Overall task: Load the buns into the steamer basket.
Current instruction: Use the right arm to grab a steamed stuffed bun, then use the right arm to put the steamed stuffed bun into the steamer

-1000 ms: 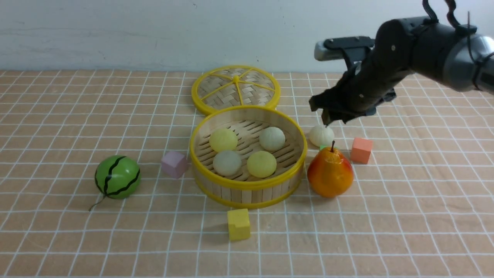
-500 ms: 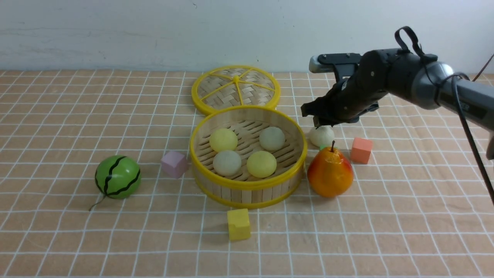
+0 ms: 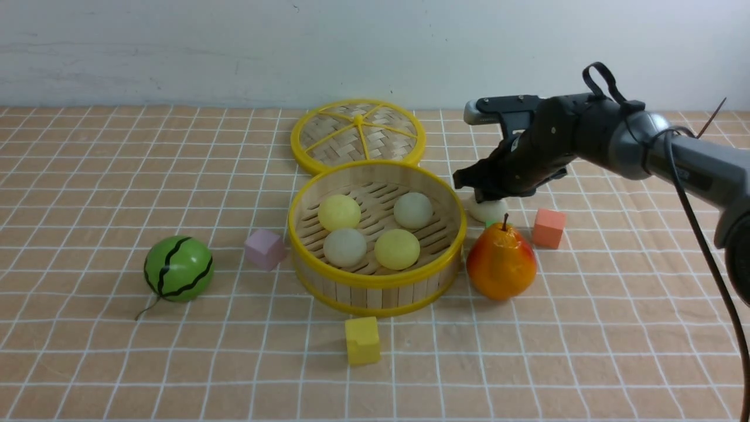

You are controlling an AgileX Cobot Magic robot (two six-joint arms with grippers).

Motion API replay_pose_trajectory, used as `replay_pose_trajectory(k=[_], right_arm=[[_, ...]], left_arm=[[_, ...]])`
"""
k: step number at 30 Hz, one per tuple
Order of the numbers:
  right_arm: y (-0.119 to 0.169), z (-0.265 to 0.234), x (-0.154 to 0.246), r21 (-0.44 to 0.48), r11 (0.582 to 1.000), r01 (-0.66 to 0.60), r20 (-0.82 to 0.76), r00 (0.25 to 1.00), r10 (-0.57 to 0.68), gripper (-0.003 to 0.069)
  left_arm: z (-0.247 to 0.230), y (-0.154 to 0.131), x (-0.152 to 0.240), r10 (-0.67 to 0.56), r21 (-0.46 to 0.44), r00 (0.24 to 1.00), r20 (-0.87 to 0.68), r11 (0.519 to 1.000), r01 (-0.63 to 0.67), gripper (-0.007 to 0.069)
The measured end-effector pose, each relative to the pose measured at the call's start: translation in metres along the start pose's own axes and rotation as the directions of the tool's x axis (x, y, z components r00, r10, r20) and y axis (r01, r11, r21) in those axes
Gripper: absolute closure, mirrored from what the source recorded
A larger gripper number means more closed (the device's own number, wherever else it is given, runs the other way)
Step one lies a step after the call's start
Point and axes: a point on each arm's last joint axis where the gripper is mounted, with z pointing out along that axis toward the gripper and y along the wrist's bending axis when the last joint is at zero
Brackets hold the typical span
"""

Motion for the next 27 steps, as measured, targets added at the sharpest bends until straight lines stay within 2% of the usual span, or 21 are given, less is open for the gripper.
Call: replay_pose_trajectory(k=[1, 3, 4, 5, 8, 12, 16, 18, 22, 27], right_arm=[[0.000, 0.000, 0.000, 0.000, 1.000, 0.000, 0.000, 1.000, 0.000, 0.0526], [0.000, -0.001, 0.000, 0.002, 1.000, 0.003, 0.001, 1.000, -0.003, 0.0580], [0.000, -0.003, -0.002, 0.005, 1.000, 0.009, 0.004, 1.000, -0.009, 0.0636], [0.000, -0.007, -0.004, 0.010, 1.000, 0.017, 0.007, 1.000, -0.017, 0.0648], [0.000, -0.017, -0.008, 0.014, 1.000, 0.027, 0.012, 1.000, -0.027, 0.0649], [0.010, -0.063, -0.028, -0.006, 0.999, 0.044, 0.057, 0.997, -0.043, 0.0649], [0.041, -0.101, -0.040, -0.094, 0.988, 0.119, 0.121, 0.987, -0.108, 0.0649], [0.075, -0.114, -0.040, -0.199, 0.962, 0.189, 0.159, 0.974, -0.159, 0.0649], [0.115, -0.104, -0.029, -0.293, 0.914, 0.280, 0.183, 0.955, -0.234, 0.0649], [0.122, -0.070, -0.018, -0.300, 0.918, 0.261, 0.189, 0.959, -0.211, 0.0644]], left_arm=[[0.000, 0.000, 0.000, 0.000, 0.000, 1.000, 0.000, 1.000, 0.000, 0.0424], [0.000, 0.000, 0.000, 0.000, 0.000, 1.000, 0.000, 1.000, 0.000, 0.0424], [0.000, 0.000, 0.000, 0.000, 0.000, 1.000, 0.000, 1.000, 0.000, 0.0424], [0.000, 0.000, 0.000, 0.000, 0.000, 1.000, 0.000, 1.000, 0.000, 0.0424], [0.000, 0.000, 0.000, 0.000, 0.000, 1.000, 0.000, 1.000, 0.000, 0.0424], [0.000, 0.000, 0.000, 0.000, 0.000, 1.000, 0.000, 1.000, 0.000, 0.0419], [0.000, 0.000, 0.000, 0.000, 0.000, 1.000, 0.000, 1.000, 0.000, 0.0415], [0.000, 0.000, 0.000, 0.000, 0.000, 1.000, 0.000, 1.000, 0.000, 0.0412], [0.000, 0.000, 0.000, 0.000, 0.000, 1.000, 0.000, 1.000, 0.000, 0.0407], [0.000, 0.000, 0.000, 0.000, 0.000, 1.000, 0.000, 1.000, 0.000, 0.0407]])
